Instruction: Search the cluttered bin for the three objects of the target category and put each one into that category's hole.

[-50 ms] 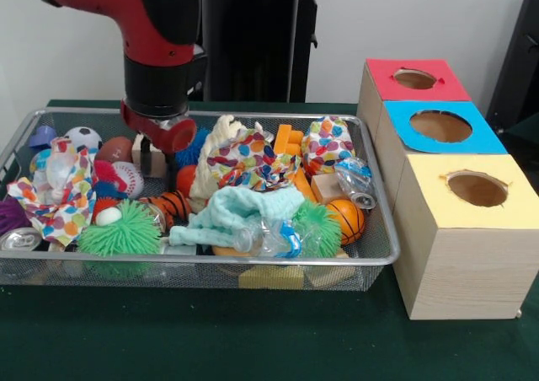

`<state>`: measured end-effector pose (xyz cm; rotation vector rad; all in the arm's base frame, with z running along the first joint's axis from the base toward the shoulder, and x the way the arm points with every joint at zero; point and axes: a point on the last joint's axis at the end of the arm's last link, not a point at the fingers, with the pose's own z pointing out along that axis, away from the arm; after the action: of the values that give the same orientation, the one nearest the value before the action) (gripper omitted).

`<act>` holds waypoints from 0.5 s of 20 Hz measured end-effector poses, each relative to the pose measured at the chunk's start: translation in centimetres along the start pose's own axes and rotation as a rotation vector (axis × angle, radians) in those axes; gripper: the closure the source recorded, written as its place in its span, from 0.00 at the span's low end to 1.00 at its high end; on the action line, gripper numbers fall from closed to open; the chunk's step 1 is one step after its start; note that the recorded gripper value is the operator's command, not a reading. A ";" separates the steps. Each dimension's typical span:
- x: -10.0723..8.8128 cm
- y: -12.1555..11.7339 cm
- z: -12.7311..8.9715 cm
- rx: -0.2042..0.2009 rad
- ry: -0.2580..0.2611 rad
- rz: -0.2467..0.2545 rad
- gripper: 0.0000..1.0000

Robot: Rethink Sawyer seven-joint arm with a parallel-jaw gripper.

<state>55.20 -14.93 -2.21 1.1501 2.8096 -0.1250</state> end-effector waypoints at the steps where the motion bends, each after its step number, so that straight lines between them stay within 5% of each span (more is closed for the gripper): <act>1: -0.2 0.1 0.1 -0.015 -0.018 0.003 0.00; 4: -1.3 0.5 0.3 -0.088 -0.102 0.021 0.00; 10: -1.2 0.4 0.5 -0.127 -0.114 0.044 0.00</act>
<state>56.35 -15.59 -2.57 1.1373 2.6492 -0.0081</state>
